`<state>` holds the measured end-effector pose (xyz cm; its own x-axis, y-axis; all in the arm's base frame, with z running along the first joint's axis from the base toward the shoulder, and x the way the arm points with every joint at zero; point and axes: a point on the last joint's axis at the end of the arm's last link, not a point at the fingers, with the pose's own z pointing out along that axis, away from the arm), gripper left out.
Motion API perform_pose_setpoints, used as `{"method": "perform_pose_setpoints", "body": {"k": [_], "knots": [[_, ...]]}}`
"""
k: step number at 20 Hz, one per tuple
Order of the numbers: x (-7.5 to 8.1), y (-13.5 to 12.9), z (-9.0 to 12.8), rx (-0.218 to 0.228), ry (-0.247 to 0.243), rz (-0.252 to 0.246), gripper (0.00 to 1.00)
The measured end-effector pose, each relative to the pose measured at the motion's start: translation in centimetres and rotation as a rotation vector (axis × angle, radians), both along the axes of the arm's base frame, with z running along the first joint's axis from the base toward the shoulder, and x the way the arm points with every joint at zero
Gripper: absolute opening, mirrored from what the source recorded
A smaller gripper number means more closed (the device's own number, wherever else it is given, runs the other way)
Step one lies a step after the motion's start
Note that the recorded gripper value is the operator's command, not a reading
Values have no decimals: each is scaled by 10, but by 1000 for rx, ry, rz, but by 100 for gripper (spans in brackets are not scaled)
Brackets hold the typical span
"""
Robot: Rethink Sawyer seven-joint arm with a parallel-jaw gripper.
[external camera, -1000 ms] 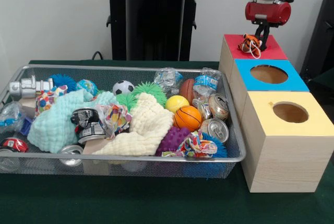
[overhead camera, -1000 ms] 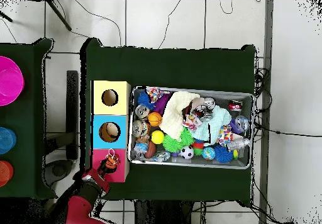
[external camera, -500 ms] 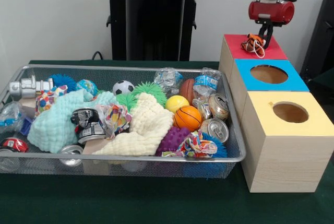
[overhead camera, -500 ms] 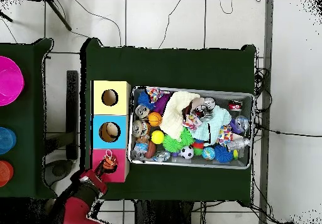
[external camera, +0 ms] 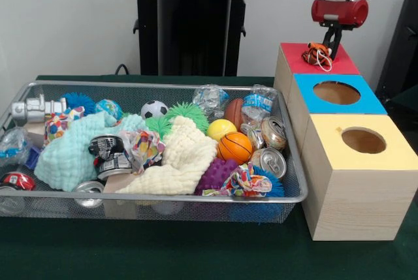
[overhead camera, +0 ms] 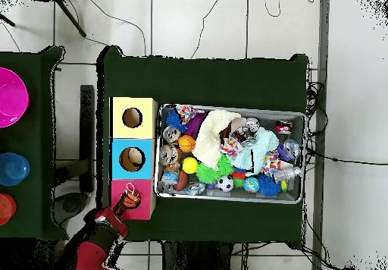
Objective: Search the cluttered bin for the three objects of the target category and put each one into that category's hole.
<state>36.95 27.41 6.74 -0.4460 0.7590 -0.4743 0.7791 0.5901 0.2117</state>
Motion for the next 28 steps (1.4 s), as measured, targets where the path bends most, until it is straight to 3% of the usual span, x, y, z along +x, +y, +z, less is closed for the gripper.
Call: {"method": "perform_pose_setpoints", "body": {"k": [26, 27, 28], "knots": [[-8, 1, 7, 7, -21, 8, 0], [-8, 1, 7, 7, -22, 10, 100], [-7, 2, 7, 7, -25, 10, 100]]}}
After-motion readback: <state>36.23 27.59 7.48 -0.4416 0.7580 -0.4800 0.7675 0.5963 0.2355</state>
